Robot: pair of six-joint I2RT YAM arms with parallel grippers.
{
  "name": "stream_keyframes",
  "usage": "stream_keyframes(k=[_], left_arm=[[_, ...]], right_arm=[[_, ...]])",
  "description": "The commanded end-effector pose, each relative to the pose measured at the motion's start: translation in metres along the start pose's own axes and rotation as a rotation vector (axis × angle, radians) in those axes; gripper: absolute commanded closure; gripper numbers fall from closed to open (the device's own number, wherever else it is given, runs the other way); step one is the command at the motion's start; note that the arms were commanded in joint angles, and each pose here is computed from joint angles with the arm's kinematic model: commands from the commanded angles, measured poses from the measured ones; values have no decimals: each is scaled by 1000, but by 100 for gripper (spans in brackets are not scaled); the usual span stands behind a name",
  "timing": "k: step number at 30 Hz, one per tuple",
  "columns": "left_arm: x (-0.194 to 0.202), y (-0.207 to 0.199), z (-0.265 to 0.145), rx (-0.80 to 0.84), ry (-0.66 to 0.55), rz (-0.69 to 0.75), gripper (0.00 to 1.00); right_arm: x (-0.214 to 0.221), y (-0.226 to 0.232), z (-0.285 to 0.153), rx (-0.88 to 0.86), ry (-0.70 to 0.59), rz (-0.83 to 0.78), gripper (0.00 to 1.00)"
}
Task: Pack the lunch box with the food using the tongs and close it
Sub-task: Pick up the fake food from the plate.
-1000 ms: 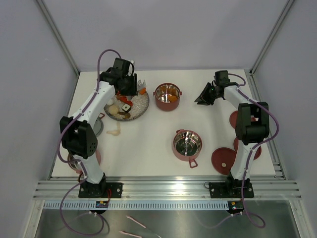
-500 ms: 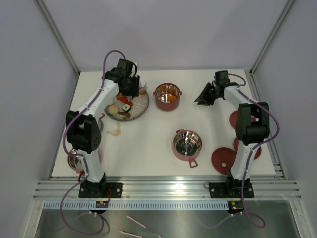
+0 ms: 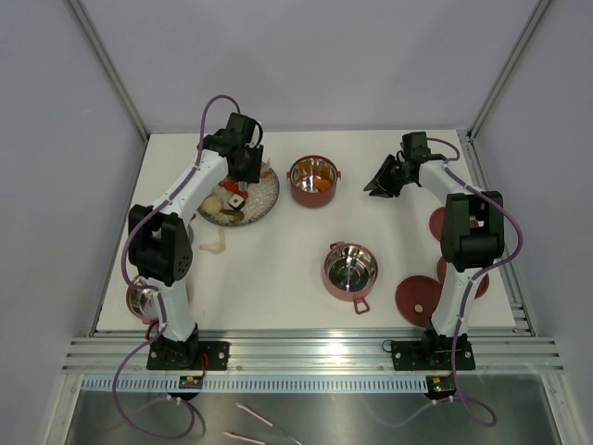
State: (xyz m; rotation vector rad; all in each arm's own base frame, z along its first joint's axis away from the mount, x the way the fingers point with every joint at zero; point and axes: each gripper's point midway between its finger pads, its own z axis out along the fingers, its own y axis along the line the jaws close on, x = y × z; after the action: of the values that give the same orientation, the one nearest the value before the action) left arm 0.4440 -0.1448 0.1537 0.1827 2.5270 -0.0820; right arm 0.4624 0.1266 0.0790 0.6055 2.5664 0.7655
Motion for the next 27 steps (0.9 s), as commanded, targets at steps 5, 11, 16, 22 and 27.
stream_keyframes(k=[5,11,16,22,27], left_arm=[[-4,11,2,-59,-28,-2,58],[5,10,5,-55,-8,-1,58],[11,11,10,-60,20,-5,60],[1,11,-13,-55,-24,-24,85],[-8,9,-50,-28,-83,-39,99]], right_arm=[[-4,20,-14,-53,-18,-20,66],[-4,21,-12,-60,-15,-16,66],[-4,21,-13,-62,-14,-20,66],[-4,22,-15,-63,-16,-19,66],[-3,22,-15,-66,-15,-19,66]])
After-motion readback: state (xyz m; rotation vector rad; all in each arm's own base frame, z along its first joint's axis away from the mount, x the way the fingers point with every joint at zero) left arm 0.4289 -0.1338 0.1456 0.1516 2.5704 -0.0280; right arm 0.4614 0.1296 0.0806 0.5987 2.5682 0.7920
